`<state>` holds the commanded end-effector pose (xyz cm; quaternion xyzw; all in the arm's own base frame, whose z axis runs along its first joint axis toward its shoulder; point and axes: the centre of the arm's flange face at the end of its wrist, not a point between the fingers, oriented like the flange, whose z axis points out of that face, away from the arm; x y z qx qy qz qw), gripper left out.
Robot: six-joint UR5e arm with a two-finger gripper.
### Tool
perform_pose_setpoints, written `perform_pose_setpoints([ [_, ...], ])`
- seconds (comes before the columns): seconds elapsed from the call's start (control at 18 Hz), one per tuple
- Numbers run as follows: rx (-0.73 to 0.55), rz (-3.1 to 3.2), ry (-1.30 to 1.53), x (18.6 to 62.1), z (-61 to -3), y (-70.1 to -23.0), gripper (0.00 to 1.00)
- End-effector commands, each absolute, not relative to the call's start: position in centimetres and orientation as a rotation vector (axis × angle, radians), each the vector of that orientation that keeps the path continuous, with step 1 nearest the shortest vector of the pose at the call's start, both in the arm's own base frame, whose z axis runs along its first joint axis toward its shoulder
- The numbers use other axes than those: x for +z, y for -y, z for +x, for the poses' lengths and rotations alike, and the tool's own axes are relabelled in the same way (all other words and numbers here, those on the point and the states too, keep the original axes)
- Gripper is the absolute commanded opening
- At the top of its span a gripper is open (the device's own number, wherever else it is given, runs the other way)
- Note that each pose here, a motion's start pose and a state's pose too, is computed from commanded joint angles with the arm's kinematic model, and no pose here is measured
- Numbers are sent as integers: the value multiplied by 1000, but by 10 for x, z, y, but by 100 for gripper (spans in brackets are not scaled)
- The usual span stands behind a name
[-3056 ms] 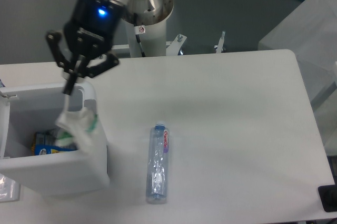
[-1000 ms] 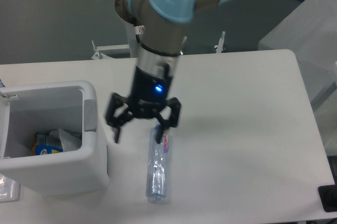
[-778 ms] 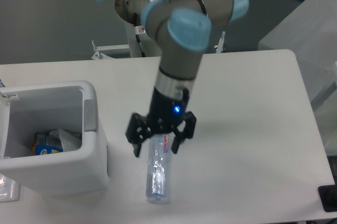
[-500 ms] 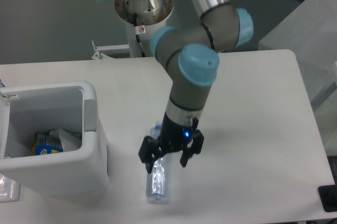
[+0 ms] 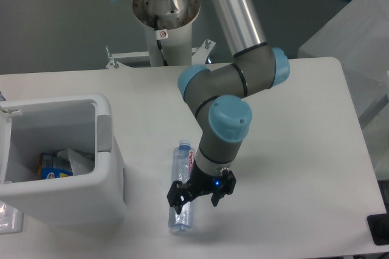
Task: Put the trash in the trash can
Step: 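Move the open gripper over the clear water bottle and lower, then close the gripper around the bottle's end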
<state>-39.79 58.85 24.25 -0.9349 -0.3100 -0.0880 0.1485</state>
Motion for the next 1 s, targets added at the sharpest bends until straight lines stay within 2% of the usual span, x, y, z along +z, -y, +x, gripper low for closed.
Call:
perform_pose_setpoints([
  [0.28,-187,-2776,721,228,-381,-605,99],
  [1.0,-155,-2840,634,195,-381,-625,100],
])
